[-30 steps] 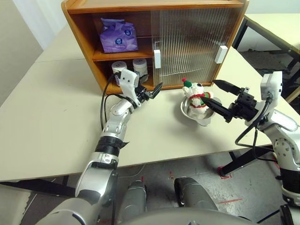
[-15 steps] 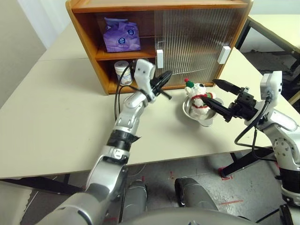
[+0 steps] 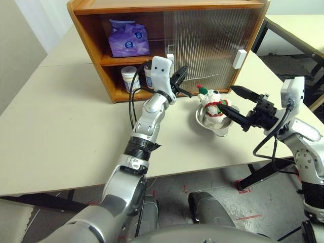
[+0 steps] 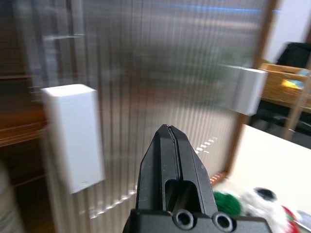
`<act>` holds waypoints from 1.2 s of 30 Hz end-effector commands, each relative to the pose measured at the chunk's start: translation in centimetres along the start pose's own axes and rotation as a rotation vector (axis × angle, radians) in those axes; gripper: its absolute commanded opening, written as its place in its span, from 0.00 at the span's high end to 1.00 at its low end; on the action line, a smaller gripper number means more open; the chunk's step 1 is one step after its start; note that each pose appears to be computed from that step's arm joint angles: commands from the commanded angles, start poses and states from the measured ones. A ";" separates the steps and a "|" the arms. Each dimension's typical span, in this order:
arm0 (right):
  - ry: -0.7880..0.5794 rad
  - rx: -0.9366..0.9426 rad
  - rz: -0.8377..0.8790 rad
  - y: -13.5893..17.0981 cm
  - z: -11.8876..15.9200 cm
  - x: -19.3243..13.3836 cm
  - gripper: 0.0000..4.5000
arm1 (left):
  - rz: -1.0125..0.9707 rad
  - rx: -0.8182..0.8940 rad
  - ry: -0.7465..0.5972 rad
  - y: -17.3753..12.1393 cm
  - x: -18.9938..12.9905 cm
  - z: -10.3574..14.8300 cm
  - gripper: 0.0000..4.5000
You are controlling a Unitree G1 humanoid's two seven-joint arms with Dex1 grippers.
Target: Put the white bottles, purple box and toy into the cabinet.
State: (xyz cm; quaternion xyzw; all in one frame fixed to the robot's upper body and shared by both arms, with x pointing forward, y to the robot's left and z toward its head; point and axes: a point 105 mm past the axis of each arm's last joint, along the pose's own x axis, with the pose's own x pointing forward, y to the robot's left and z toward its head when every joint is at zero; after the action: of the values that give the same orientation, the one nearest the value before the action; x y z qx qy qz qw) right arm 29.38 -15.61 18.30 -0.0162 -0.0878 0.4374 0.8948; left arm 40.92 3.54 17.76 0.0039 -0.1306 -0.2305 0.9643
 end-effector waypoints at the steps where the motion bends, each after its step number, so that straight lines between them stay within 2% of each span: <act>1: -0.003 -0.015 0.015 0.3 0.2 0.3 0.00 | 0.097 0.010 0.002 0.8 0.3 0.1 0.99; 11: -0.003 -0.021 0.021 0.4 0.4 0.5 0.00 | 0.178 0.002 0.000 0.6 0.6 -0.1 0.99; 15: -0.003 -0.021 0.023 0.4 0.4 0.5 0.00 | 0.271 0.011 0.007 1.9 0.2 -0.4 0.99; 26: -0.003 -0.014 0.022 0.4 0.2 0.5 0.00 | 0.321 0.060 -0.059 3.0 -1.1 1.4 0.99; 36: -0.004 -0.015 0.027 0.3 0.2 0.5 0.00 | 0.354 0.048 0.023 3.8 -1.8 -0.2 0.99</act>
State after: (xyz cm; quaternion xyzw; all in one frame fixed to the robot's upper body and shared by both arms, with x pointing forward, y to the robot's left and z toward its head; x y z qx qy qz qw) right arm 29.37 -15.43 18.47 -0.0169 -0.0912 0.4417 0.8923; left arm 41.04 7.37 18.34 0.0024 -0.1438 -0.0614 0.9877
